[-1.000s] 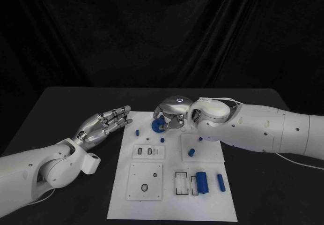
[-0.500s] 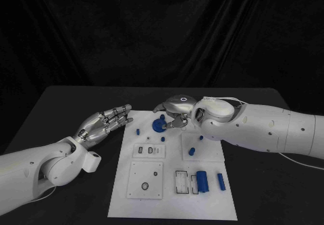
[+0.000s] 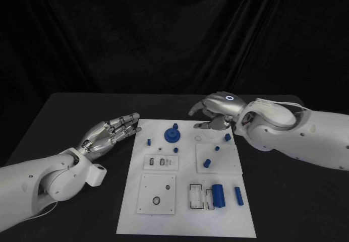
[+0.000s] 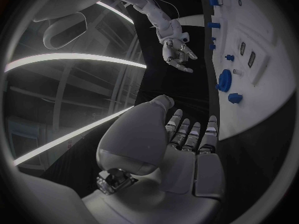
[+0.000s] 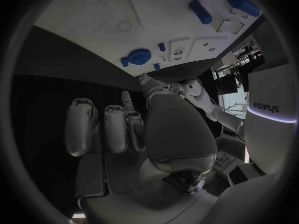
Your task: Assemble the parts on the task board
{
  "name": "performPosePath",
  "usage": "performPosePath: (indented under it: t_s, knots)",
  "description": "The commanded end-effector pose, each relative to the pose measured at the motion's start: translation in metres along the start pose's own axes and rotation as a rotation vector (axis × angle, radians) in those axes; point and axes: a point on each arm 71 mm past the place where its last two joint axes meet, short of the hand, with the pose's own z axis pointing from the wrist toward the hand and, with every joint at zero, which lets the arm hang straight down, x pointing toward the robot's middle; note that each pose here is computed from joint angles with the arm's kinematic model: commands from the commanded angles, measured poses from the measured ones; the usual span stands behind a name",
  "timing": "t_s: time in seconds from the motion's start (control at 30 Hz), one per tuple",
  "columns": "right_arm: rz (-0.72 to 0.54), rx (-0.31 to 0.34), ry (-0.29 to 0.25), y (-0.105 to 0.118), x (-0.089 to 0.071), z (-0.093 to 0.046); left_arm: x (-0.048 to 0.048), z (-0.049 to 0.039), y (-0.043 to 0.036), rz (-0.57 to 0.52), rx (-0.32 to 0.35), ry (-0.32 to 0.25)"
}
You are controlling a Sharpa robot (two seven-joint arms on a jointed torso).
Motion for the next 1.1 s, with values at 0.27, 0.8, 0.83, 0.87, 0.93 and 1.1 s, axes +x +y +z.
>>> performPosePath:
  t_s: [0.27, 0.8, 0.83, 0.87, 0.93, 1.1]
  knots:
    - [0.009, 0.111, -0.021, -0.038, -0.002, -0.062, 0.0009, -0.002, -0.015, -0.005, 0.204, 0.002]
    - [0.033, 0.208, 0.003, -0.066, 0.032, -0.101, 0.0001, -0.0029, -0.0138, -0.007, 0.2, 0.002]
    - [0.033, 0.21, 0.004, -0.066, 0.033, -0.101, 0.0002, -0.0029, -0.0138, -0.007, 0.2, 0.002]
    - [0.033, 0.212, 0.007, -0.067, 0.035, -0.101, 0.0002, -0.0028, -0.0137, -0.007, 0.2, 0.003]
    - [0.036, 0.219, 0.016, -0.069, 0.039, -0.101, 0.0004, -0.0025, -0.0134, -0.008, 0.199, 0.004]
    - [0.044, 0.231, 0.041, -0.07, 0.045, -0.1, 0.0009, -0.0021, -0.0129, -0.01, 0.199, 0.006]
